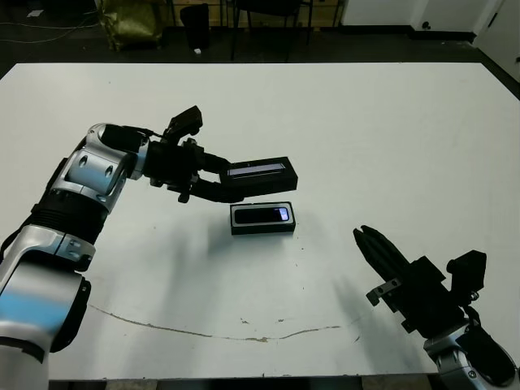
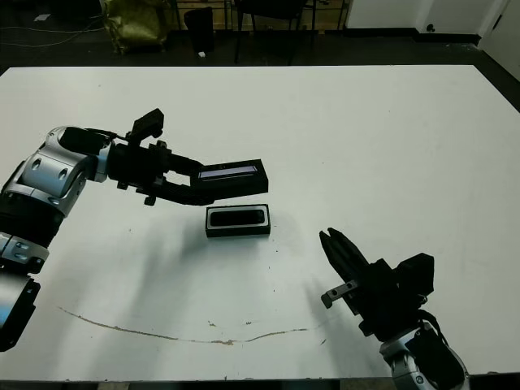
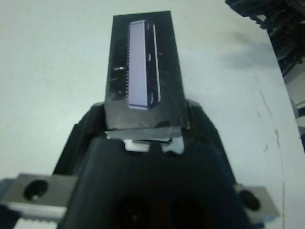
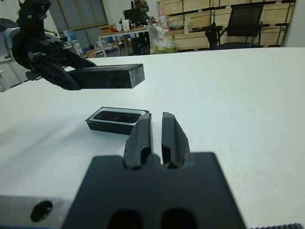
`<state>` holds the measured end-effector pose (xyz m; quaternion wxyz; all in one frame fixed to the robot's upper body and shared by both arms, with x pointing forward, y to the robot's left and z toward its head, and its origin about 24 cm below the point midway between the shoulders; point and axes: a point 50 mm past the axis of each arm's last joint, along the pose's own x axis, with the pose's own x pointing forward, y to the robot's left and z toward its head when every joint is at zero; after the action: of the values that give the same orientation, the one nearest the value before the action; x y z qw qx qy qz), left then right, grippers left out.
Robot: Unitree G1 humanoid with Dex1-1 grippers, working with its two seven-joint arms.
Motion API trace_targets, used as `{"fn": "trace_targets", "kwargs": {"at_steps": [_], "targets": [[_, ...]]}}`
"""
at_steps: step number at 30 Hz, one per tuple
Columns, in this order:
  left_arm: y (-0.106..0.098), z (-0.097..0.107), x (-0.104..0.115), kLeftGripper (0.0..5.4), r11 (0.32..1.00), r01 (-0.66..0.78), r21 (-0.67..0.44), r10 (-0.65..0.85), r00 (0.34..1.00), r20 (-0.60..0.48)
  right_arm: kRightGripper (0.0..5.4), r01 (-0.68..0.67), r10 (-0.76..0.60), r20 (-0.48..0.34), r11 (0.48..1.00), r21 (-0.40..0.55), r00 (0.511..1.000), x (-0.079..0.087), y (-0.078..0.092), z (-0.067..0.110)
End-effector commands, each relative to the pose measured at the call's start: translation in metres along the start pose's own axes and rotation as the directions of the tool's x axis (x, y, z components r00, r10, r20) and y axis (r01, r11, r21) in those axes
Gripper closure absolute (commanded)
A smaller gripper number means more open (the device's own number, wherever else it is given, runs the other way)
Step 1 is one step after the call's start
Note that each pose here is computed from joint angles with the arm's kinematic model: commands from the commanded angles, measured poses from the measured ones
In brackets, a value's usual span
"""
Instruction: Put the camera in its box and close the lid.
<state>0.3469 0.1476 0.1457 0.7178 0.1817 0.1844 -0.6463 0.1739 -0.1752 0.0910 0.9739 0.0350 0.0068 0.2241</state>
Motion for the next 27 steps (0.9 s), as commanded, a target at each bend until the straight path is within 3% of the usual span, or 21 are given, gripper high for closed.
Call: {"fn": "trace_targets", "kwargs": {"at_steps": [1, 10, 18, 24, 27], "targets": [[-0.001, 0.003, 0.005, 3.07, 0.999, 0.033, 0.037, -0.031, 0.998, -0.05, 5.4, 0.011, -0.012, -0.035, 1.0, -0.006, 0.999, -0.003, -0.002, -0.006], [-0.007, 0.008, 0.023, 3.07, 0.989, 0.053, 0.136, -0.038, 0.993, -0.109, 5.4, 0.028, -0.028, -0.052, 1.0, -0.002, 0.998, -0.003, -0.006, -0.013], [-0.007, 0.012, 0.036, 3.07, 0.986, 0.045, 0.163, -0.019, 0.987, -0.159, 5.4, 0.009, -0.01, -0.015, 1.0, -0.014, 1.0, -0.003, -0.011, -0.02], [-0.007, 0.012, 0.042, 3.07, 0.984, 0.049, 0.171, -0.018, 0.984, -0.18, 5.4, 0.018, -0.018, -0.023, 1.0, -0.004, 1.0, -0.003, -0.002, -0.008], [-0.007, 0.009, 0.044, 3.07, 0.988, 0.064, 0.137, -0.038, 0.982, -0.185, 5.4, 0.015, -0.015, -0.03, 1.0, -0.006, 0.999, -0.003, -0.005, -0.011]]}}
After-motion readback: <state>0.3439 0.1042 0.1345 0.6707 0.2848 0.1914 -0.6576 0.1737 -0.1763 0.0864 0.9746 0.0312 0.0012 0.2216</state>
